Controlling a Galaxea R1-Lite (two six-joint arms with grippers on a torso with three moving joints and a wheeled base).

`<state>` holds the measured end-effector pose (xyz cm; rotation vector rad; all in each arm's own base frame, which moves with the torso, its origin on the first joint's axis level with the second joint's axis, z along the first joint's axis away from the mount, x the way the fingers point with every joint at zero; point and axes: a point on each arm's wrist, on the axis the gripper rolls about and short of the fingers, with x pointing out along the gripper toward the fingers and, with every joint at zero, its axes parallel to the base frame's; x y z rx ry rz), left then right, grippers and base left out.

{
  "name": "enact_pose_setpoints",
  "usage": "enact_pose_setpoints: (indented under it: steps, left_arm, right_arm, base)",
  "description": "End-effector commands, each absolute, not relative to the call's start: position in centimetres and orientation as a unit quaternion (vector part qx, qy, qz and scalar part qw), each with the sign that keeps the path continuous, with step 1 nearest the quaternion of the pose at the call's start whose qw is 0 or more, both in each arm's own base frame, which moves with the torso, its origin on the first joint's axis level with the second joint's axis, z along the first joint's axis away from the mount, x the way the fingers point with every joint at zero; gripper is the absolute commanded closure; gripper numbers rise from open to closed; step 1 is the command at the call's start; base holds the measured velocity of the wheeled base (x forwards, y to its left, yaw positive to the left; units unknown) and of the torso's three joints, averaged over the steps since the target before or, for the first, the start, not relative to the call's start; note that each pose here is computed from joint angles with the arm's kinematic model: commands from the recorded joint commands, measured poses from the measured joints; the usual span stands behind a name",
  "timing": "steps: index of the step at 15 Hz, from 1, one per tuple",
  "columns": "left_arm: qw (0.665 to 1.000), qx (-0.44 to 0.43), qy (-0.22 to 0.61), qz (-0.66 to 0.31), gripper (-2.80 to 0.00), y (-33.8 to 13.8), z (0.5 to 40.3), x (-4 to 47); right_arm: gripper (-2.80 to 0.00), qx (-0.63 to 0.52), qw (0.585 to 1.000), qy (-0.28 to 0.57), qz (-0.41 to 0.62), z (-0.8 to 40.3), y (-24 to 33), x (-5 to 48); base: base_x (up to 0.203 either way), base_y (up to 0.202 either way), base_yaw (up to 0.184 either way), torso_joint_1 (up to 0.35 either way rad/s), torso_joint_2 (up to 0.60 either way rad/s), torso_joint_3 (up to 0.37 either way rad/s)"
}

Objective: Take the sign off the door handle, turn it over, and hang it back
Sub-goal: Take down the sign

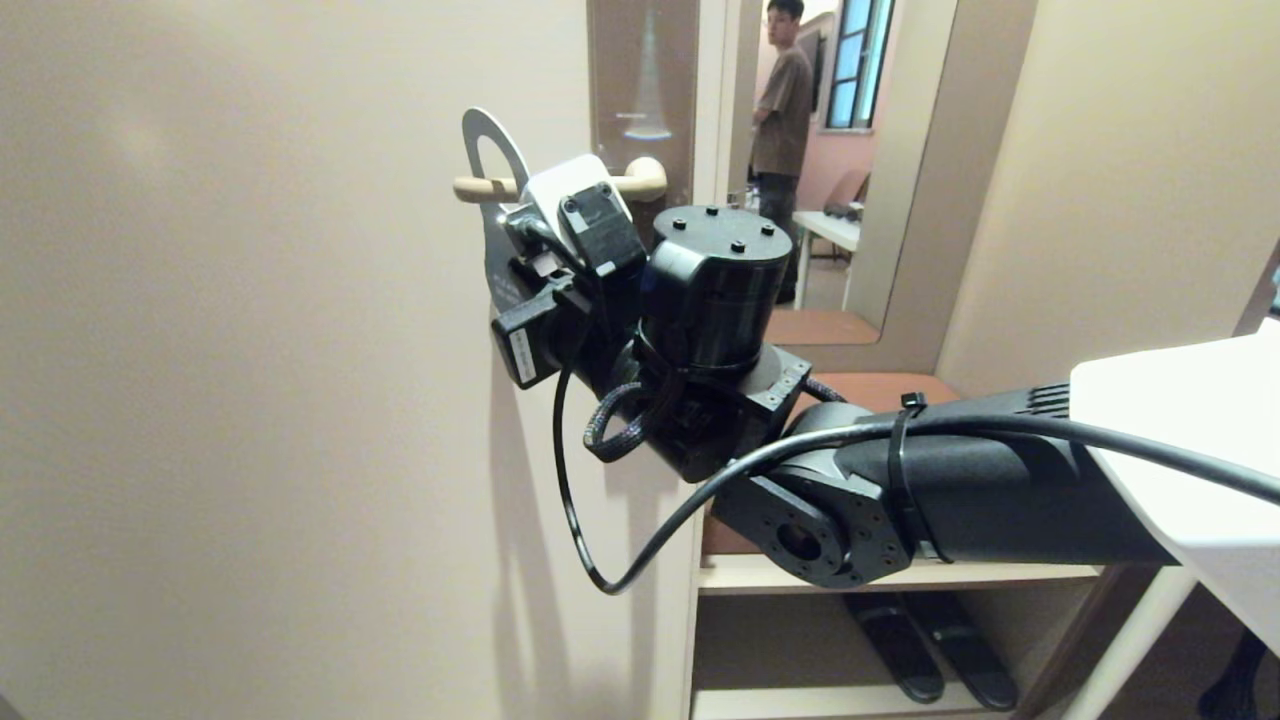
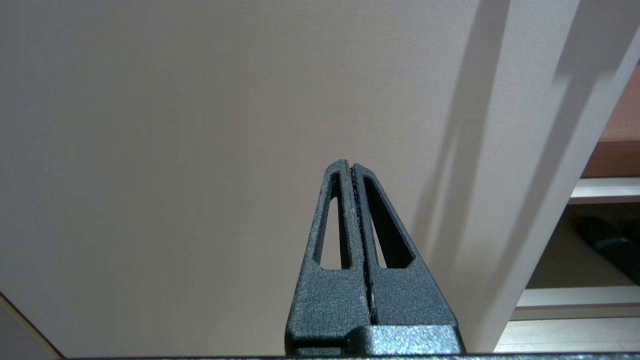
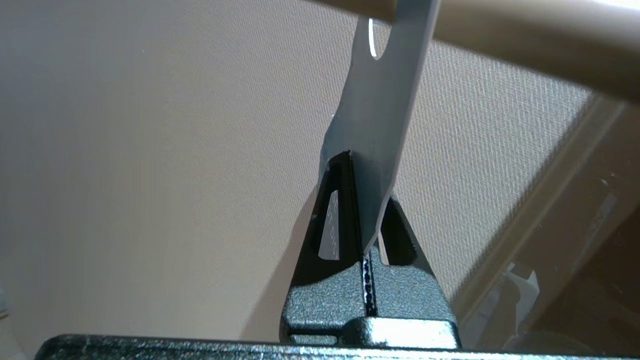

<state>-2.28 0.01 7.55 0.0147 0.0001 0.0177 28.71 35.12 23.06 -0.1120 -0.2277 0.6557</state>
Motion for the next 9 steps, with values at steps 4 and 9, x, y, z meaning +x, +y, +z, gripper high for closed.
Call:
enact_pose_setpoints:
  steps: [4,9]
  left_arm:
    - [1.0,0.007,0.0,0.009,0.0,0.01,7.55,-2.28]
    - [1.0,0.007,0.0,0.009,0.0,0.01,7.55,-2.28]
  right_arm:
    - [0.0,-0.054,0.937,-0.114,0.326,23.06,35.62,28.42]
    - [0.0,-0.055,0.935,-0.111,0.334,22.7,36.24,27.98]
  base:
    - [0.0,0.0,0.0,0.0,0.0,0.0]
    - [0.0,0.0,0.0,0.0,0.0,0.0]
